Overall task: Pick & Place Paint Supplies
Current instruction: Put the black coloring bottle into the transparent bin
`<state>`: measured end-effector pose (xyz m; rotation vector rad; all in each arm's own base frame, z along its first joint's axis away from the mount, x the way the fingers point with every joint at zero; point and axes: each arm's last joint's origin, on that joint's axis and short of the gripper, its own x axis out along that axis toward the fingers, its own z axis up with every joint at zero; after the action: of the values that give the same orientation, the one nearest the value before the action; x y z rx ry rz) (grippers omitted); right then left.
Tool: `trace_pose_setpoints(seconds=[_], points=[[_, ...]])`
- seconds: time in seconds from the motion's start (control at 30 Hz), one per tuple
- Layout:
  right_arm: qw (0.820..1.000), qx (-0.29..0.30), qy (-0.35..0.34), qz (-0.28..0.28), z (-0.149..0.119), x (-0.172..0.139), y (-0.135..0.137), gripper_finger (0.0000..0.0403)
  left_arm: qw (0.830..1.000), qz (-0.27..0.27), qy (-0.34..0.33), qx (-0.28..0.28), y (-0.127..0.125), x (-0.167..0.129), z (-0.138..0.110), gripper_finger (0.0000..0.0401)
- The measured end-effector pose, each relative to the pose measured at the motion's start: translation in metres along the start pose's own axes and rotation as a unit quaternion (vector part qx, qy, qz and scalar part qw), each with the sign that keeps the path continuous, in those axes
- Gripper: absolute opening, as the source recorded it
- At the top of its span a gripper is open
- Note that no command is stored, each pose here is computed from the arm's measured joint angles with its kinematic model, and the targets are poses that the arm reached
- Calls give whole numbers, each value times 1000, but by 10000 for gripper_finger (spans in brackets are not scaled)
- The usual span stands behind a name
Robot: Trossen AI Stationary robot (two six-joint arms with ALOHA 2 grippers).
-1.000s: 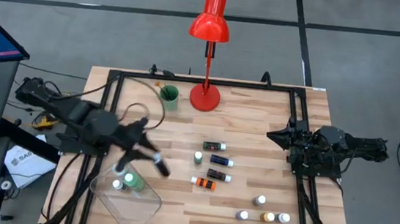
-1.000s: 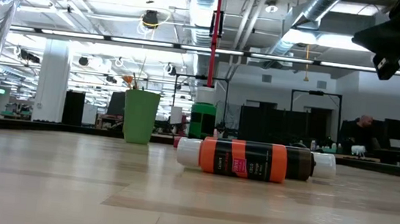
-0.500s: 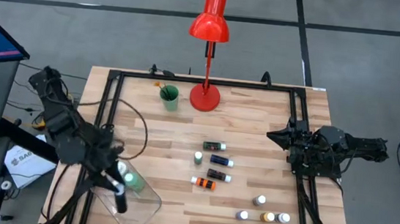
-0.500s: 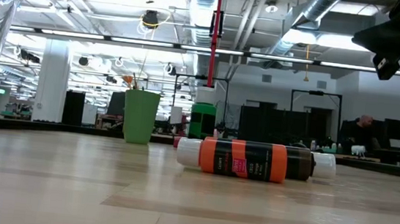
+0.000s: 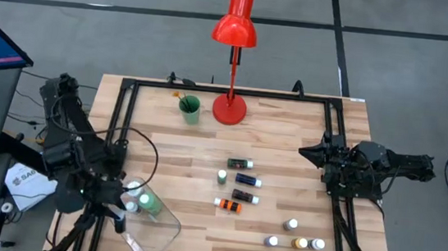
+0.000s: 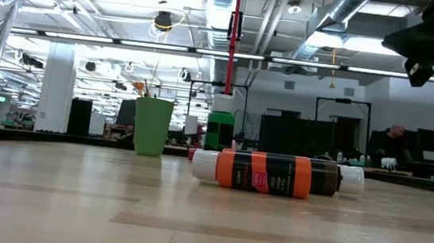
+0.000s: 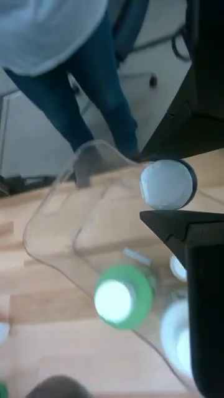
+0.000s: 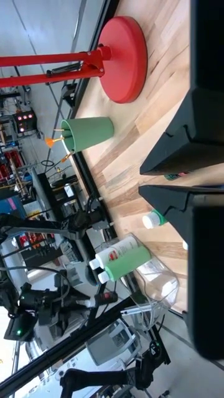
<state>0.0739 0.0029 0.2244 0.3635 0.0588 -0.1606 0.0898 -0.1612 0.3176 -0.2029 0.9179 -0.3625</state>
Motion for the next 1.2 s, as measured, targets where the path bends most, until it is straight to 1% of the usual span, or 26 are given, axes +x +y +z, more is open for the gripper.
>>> trace_pose_setpoints(seconds=[0.13,0.4,0.53,0.7,0.8,1.0,1.2], points=[[1000,0,0,0,0,0,0,34,999,32,-2,11,-1,0,-8,98],[1000,0,0,0,0,0,0,32,999,46,11,-2,-1,10,-36,98],[1000,0,0,0,0,0,0,33,998,65,5,9,2,16,-50,98],[1000,0,0,0,0,0,0,31,996,87,6,0,9,26,-65,98],[1000,0,0,0,0,0,0,32,995,94,13,13,12,30,-73,98],[1000,0,0,0,0,0,0,34,993,118,23,16,23,40,-85,98],[1000,0,0,0,0,0,0,31,991,131,29,24,29,46,-92,98]])
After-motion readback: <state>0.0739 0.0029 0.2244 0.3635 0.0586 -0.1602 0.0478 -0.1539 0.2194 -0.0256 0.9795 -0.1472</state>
